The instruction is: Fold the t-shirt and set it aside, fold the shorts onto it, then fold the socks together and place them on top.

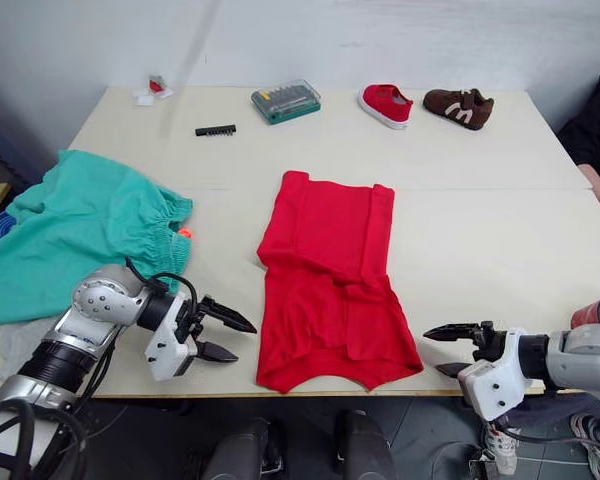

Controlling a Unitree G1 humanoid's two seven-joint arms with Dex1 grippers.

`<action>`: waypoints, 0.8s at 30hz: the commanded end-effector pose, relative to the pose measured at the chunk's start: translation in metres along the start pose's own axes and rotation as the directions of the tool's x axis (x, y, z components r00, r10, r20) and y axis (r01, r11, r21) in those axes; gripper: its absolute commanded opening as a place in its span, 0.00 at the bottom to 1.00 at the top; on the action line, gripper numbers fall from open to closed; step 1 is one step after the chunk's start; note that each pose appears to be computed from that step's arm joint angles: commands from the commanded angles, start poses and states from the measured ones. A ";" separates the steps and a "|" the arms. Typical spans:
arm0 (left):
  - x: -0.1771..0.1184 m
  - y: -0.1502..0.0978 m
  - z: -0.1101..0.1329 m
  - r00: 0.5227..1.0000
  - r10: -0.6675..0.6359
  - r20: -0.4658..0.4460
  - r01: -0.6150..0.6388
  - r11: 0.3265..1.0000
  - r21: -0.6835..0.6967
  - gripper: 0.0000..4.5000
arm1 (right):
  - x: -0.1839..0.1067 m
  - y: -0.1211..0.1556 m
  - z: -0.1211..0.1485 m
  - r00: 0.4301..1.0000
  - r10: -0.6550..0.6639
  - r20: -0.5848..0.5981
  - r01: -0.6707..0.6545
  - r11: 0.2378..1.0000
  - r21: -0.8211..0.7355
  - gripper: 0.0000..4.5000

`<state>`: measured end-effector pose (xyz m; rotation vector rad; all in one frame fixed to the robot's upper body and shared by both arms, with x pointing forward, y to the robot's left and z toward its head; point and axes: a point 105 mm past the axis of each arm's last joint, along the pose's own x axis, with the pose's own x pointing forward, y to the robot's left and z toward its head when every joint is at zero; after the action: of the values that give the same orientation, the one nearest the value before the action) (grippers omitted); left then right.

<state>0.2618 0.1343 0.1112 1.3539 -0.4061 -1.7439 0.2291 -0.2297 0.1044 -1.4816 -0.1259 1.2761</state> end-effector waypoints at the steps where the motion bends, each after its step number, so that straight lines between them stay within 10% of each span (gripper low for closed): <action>1: 0.005 0.001 0.001 1.000 -0.003 0.011 0.002 0.999 0.039 0.68 | 0.018 0.005 0.010 0.998 -0.013 0.058 0.013 1.000 -0.006 0.69; 8: 0.023 0.005 -0.003 0.999 0.028 0.040 -0.028 1.000 -0.002 0.55 | 0.049 -0.009 0.031 0.985 -0.078 0.154 0.081 0.997 -0.008 0.69; 16: 0.031 0.011 -0.009 0.998 0.047 0.052 -0.045 0.998 -0.046 0.00 | 0.052 -0.018 0.033 0.981 -0.118 0.154 0.111 0.992 0.057 0.16; 18: 0.031 0.013 -0.010 0.997 0.062 0.053 -0.059 0.996 -0.063 0.00 | 0.050 -0.021 0.034 0.979 -0.135 0.151 0.124 0.989 0.079 0.01; 24: 0.029 0.018 -0.014 0.991 0.116 0.060 -0.106 0.983 -0.150 0.00 | 0.045 -0.027 0.040 0.973 -0.172 0.157 0.144 0.974 0.177 0.01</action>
<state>0.2774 0.1063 0.0934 1.1882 -0.3629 -1.7277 0.2321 -0.1645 0.0903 -1.2192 -0.2134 1.2796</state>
